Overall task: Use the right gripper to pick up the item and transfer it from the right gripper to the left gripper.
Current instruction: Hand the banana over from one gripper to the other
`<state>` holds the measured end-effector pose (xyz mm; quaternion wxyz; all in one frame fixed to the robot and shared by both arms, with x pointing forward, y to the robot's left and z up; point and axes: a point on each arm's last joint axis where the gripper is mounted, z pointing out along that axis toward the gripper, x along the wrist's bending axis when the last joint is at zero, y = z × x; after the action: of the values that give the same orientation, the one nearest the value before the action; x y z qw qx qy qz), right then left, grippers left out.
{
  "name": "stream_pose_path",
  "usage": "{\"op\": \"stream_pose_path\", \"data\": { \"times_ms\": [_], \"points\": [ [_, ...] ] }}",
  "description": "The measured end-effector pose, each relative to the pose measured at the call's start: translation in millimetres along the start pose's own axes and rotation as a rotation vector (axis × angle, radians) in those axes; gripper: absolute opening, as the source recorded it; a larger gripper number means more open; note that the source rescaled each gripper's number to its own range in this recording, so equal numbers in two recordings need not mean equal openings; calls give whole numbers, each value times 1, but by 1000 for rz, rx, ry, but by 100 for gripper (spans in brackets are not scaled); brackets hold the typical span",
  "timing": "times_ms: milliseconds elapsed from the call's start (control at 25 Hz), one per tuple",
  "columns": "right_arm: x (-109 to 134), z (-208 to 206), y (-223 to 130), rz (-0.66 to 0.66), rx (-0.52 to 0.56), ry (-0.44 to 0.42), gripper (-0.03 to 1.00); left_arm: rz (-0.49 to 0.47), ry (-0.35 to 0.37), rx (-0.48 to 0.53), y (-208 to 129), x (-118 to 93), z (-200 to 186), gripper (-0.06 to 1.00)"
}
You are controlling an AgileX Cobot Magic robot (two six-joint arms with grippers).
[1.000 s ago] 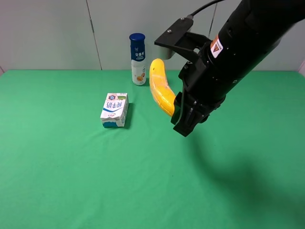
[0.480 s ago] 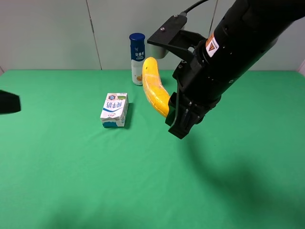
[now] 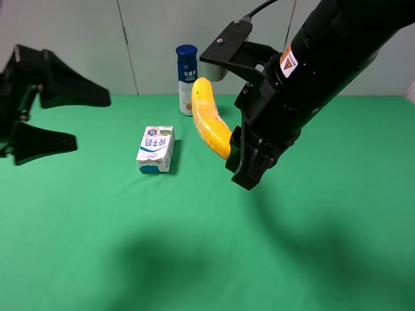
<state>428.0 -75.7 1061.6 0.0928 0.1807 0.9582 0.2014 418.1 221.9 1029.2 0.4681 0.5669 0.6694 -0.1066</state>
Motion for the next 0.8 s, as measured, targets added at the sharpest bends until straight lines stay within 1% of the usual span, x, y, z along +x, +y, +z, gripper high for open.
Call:
{"op": "stream_pose_path", "data": {
  "times_ms": [40, 240, 360, 520, 640, 800],
  "points": [
    [0, 0, 0, 0, 0, 0, 1, -25, -25, -1, 4, 1, 7, 92],
    [0, 0, 0, 0, 0, 0, 1, -53, -156, -4, 28, -2, 33, 92],
    [0, 0, 0, 0, 0, 0, 1, -62, -210, 11, 45, -4, 48, 92],
    [0, 0, 0, 0, 0, 0, 1, -63, -246, 74, 57, -9, 74, 92],
    [0, 0, 0, 0, 0, 0, 1, -55, -256, 127, 59, -13, 95, 92],
    [0, 0, 0, 0, 0, 0, 1, -53, -260, 178, 55, -17, 114, 92]
  ]
}}
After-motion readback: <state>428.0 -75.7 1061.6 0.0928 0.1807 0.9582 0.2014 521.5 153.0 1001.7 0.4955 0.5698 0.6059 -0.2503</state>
